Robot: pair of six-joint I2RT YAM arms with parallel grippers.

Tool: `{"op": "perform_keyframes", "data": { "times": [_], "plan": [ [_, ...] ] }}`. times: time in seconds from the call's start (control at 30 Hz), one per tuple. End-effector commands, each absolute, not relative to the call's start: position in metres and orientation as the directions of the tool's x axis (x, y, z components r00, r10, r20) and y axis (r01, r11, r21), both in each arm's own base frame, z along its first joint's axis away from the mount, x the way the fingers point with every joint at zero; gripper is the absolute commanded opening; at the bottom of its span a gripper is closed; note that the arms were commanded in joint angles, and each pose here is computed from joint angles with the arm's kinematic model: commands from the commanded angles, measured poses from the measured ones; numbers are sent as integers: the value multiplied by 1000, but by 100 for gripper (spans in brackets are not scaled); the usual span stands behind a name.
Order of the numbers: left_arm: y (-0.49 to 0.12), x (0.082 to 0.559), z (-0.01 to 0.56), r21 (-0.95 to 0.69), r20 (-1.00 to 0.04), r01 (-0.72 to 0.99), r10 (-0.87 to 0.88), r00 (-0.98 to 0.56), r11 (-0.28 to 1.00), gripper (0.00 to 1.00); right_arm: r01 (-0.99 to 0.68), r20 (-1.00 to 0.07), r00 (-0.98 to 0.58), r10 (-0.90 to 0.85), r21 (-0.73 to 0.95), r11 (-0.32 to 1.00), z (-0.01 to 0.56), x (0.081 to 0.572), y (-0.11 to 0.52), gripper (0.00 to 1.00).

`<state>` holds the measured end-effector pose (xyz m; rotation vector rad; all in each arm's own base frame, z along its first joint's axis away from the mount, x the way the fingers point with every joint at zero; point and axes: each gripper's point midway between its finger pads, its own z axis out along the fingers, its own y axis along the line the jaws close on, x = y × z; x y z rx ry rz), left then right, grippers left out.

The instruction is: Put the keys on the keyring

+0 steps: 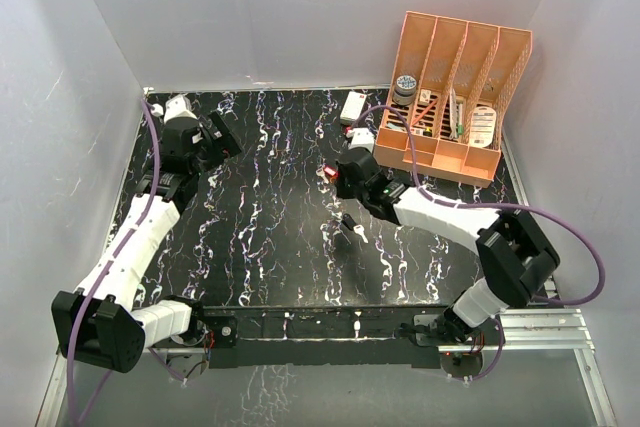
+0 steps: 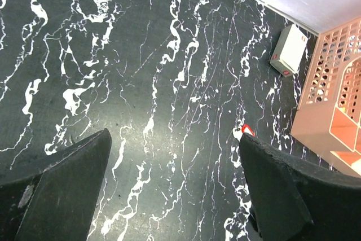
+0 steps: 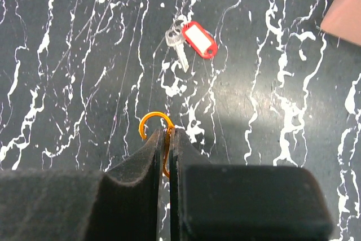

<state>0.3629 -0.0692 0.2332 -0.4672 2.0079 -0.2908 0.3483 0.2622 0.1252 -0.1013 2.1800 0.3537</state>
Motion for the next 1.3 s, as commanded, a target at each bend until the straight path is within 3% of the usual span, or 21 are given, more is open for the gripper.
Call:
{"op": "perform_keyframes", "data": {
  "times": [0.0,0.5,0.77,1.03,1.27],
  "plan": [
    [-86,366,235,-449,-779,-117,-452,-434,886,94,-204,-817,-557,151,311,928,145,344,266,0],
    [-147,332,200,-511,-733,44,-409,-544,858,89,-46,-850,-497,176,228,973,154,345,213,0],
    [-190,322,188,-465,-736,99,-321,-596,880,87,53,-854,-497,157,151,987,147,342,182,0],
    [-220,320,177,-458,-733,138,-285,-618,878,87,34,-862,-470,189,197,980,150,337,180,0],
    [-227,320,175,-455,-737,151,-276,-616,878,87,-49,-884,-349,312,350,936,174,333,187,0]
  ]
}}
